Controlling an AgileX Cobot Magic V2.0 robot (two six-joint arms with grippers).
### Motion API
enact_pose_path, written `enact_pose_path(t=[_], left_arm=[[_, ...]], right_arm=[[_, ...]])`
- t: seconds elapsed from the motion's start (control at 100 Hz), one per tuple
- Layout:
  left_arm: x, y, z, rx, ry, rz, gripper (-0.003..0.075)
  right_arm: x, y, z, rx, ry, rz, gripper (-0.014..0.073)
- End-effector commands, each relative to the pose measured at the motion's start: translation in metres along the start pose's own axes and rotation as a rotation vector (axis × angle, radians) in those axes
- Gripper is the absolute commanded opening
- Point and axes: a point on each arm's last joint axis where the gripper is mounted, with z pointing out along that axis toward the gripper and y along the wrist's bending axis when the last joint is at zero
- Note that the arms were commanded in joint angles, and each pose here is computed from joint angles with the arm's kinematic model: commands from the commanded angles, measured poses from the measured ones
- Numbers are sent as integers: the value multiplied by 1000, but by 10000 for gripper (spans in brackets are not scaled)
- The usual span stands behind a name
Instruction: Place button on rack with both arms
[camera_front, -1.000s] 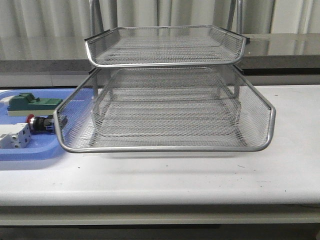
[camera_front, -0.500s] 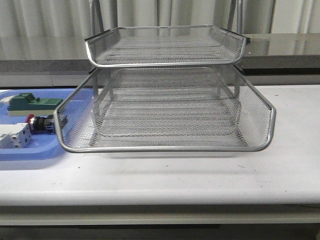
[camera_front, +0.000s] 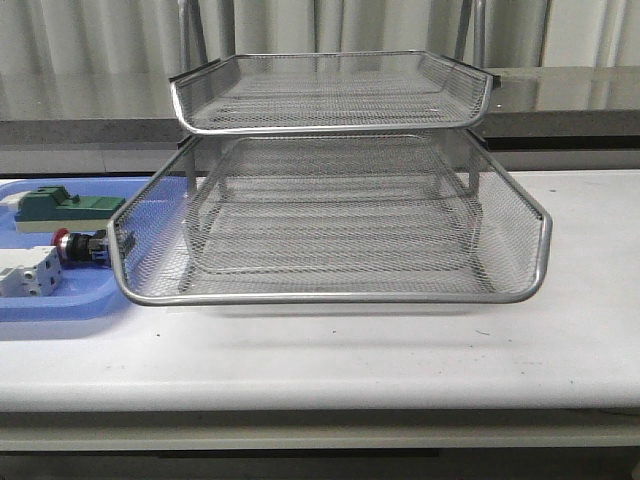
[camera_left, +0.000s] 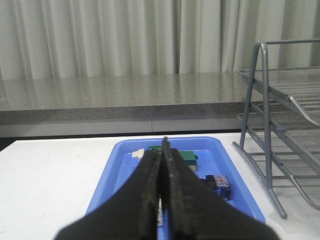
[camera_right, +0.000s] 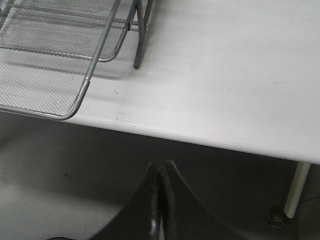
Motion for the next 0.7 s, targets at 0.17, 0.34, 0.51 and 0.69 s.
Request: enact_pose_path(t=[0.17, 0.34, 0.51, 0.69], left_arm=[[6, -1, -2, 7, -60, -11, -20], [6, -1, -2, 7, -60, -11, -20], [0, -1, -2, 11, -109, -21, -20], [-18, 0, 0, -1, -24, -112, -20]], right_arm=[[-13, 0, -7, 8, -87, -4, -71], [-13, 0, -7, 8, -87, -4, -71], [-13, 0, -7, 8, -87, -4, -71], [-13, 0, -7, 8, -87, -4, -71]])
